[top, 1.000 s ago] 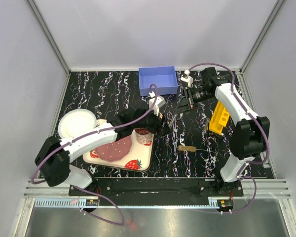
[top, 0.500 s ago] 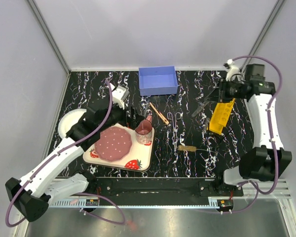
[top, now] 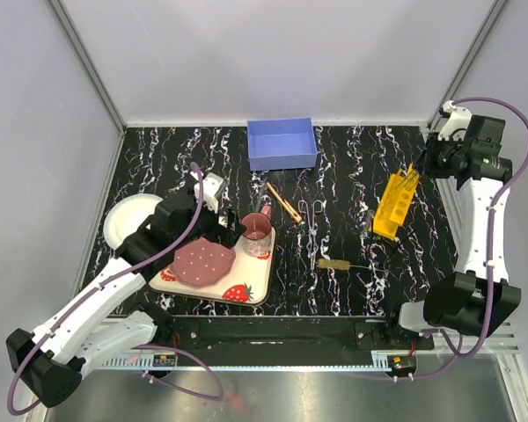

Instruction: Organize the chemistry lab equipment

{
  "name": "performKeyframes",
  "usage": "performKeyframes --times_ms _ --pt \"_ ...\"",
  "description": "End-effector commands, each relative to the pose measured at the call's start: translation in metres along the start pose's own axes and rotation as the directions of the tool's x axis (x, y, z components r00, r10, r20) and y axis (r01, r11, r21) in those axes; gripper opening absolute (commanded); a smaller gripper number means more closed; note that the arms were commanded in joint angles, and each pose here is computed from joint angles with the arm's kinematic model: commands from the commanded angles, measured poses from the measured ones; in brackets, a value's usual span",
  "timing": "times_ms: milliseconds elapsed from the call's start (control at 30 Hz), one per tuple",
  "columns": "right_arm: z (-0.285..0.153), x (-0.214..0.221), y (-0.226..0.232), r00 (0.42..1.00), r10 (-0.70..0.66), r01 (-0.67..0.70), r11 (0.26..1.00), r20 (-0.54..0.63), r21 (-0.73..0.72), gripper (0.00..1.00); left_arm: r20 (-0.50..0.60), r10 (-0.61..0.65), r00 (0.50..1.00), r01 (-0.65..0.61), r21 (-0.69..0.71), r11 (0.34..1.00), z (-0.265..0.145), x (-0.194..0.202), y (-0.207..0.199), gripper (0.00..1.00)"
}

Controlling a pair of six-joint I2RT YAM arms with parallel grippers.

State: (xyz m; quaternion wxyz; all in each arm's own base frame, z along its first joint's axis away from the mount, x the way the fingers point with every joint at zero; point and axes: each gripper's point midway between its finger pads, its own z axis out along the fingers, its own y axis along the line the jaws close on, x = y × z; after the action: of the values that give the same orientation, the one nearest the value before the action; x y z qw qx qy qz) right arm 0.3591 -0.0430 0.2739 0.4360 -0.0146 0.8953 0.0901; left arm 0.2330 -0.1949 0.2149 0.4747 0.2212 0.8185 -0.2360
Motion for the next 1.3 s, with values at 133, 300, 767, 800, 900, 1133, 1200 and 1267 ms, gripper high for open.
performKeyframes --times_ms 133,300,767,800,900,1133,1200,1267 --pt "0.025 -0.009 -0.056 0.998 -0.038 0.025 0.976 0.053 0.218 0.24 0.071 0.028 0.997 -0.025 -0.037 0.999 -0.007 -0.017 0.006 0.99" --pt "0.039 -0.001 -0.065 0.999 -0.036 0.028 0.972 0.033 0.232 0.24 0.065 0.030 0.997 -0.028 -0.039 0.999 -0.006 -0.017 0.007 0.99" --pt "0.066 0.021 -0.074 1.000 -0.015 0.018 0.975 -0.015 0.224 0.24 0.051 0.027 0.998 -0.025 -0.038 0.999 -0.003 -0.013 0.007 0.99" --pt "0.067 0.023 -0.073 1.000 -0.010 0.013 0.977 -0.016 0.214 0.24 0.051 0.027 0.998 -0.025 -0.039 0.999 -0.003 -0.013 0.008 0.99" --pt "0.072 0.031 -0.070 1.000 0.003 0.003 0.980 -0.028 0.199 0.24 0.053 0.027 0.998 -0.025 -0.039 0.999 -0.003 -0.014 0.008 0.99" --pt "0.073 0.037 -0.068 1.000 -0.001 0.004 0.982 -0.019 0.188 0.24 0.049 0.028 0.998 -0.027 -0.034 0.999 -0.002 -0.013 0.007 0.99" --pt "0.077 0.039 -0.065 1.000 0.001 0.001 0.986 -0.011 0.169 0.24 0.049 0.030 0.998 -0.029 -0.032 0.999 -0.002 -0.013 0.006 0.99" --pt "0.080 0.041 -0.065 1.000 0.003 -0.002 0.987 -0.005 0.162 0.25 0.046 0.027 0.999 -0.025 -0.034 0.999 -0.002 -0.012 0.007 0.99"
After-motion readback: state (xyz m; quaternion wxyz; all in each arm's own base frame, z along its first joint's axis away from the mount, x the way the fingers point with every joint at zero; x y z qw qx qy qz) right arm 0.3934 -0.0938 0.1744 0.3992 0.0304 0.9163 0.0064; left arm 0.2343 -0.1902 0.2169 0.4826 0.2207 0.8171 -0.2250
